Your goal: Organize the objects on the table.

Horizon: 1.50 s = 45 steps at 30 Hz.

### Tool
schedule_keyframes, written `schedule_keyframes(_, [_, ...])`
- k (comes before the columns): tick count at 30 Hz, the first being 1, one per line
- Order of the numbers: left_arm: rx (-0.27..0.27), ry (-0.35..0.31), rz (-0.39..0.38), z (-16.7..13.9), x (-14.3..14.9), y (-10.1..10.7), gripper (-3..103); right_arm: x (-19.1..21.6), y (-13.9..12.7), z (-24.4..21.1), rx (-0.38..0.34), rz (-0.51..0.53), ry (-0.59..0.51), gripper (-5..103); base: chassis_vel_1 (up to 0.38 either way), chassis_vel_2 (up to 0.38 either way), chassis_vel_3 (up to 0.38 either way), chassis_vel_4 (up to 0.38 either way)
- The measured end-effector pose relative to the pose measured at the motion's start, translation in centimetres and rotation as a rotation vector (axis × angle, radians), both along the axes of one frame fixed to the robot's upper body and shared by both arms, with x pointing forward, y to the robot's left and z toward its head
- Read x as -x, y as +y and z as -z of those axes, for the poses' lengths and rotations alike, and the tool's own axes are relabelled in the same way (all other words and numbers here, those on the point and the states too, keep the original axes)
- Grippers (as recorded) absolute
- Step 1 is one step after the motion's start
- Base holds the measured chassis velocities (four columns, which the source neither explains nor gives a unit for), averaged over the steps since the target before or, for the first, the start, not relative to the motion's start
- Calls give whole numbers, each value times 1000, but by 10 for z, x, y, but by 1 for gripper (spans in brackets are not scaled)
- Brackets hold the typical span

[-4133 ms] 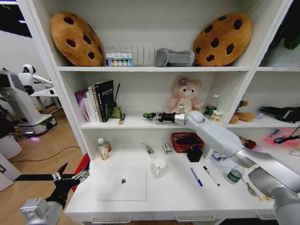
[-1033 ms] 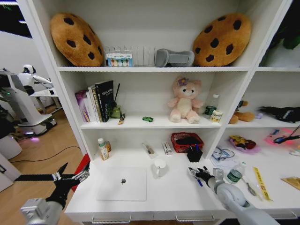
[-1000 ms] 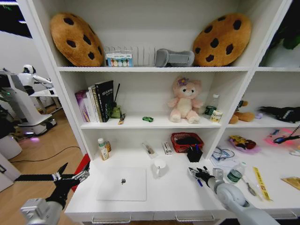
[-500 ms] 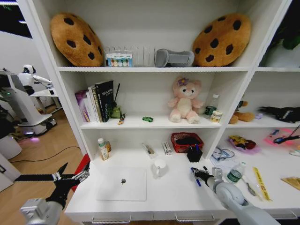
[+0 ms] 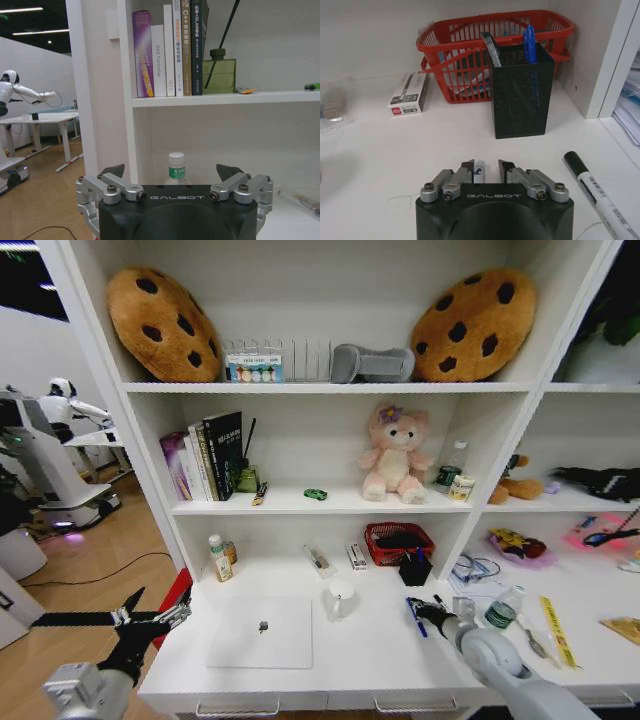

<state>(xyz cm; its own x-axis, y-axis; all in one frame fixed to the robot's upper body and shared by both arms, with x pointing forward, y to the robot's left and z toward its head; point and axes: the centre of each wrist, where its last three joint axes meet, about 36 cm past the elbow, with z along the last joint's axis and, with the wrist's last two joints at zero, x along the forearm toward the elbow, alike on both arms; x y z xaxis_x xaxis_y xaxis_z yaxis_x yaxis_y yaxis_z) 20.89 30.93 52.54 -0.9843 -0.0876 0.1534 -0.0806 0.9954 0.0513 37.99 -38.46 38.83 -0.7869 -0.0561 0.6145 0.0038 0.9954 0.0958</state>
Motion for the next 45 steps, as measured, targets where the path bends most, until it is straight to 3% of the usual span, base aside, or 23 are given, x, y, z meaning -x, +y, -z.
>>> schedule_keyframes(4, [0, 0, 0, 0, 0, 0, 100, 0, 0, 0, 0, 0, -1, 25, 0, 0, 0, 0])
schedule_keyframes(5, [0, 0, 0, 0, 0, 0, 100, -2, -1, 0, -1, 2, -2, 41, 0, 0, 0, 0])
schedule_keyframes(9, [0, 0, 0, 0, 0, 0, 100, -5, -3, 3, -4, 3, 7, 53, 0, 0, 0, 0])
schedule_keyframes(10, [0, 0, 0, 0, 0, 0, 100, -8, -2, 6, -8, 2, 15, 64, 0, 0, 0, 0])
schedule_keyframes(11, [0, 0, 0, 0, 0, 0, 100, -8, -2, 6, -8, 2, 15, 64, 0, 0, 0, 0])
schedule_keyframes(14, [0, 0, 0, 0, 0, 0, 100, -15, 2, 9, -24, -7, 32, 79, 0, 0, 0, 0])
schedule_keyframes(17, [0, 0, 0, 0, 0, 0, 100, -15, 3, 9, -25, -9, 43, 82, 0, 0, 0, 0])
schedule_keyframes(22, [0, 0, 0, 0, 0, 0, 100, -13, 3, 9, -37, -9, 55, 60, 0, 0, 0, 0])
schedule_keyframes(23, [0, 0, 0, 0, 0, 0, 100, -13, 3, 9, -37, -9, 55, 60, 0, 0, 0, 0])
schedule_keyframes(26, [0, 0, 0, 0, 0, 0, 100, -12, 4, 9, -42, -6, 61, 44, 0, 0, 0, 0])
schedule_keyframes(29, [0, 0, 0, 0, 0, 0, 100, -12, 3, 9, -43, -4, 64, 38, 0, 0, 0, 0])
schedule_keyframes(30, [0, 0, 0, 0, 0, 0, 100, -11, 3, 9, -41, -3, 66, 27, 0, 0, 0, 0])
schedule_keyframes(32, [0, 0, 0, 0, 0, 0, 100, -11, 2, 10, -40, -2, 67, 27, 0, 0, 0, 0])
schedule_keyframes(33, [0, 0, 0, 0, 0, 0, 100, -11, 2, 10, -39, -2, 68, 17, 0, 0, 0, 0])
schedule_keyframes(39, [0, 0, 0, 0, 0, 0, 100, -13, 0, 7, -10, 7, 38, 12, 0, 0, 0, 0])
schedule_keyframes(42, [0, 0, 0, 0, 0, 0, 100, -16, -2, -1, 36, -5, -51, 12, 0, 0, 0, 0])
schedule_keyframes(44, [0, 0, 0, 0, 0, 0, 100, -21, -3, -16, 76, -42, -207, 12, 0, 0, 0, 0])
schedule_keyframes(45, [0, 0, 0, 0, 0, 0, 100, -21, -3, -16, 76, -42, -207, 12, 0, 0, 0, 0])
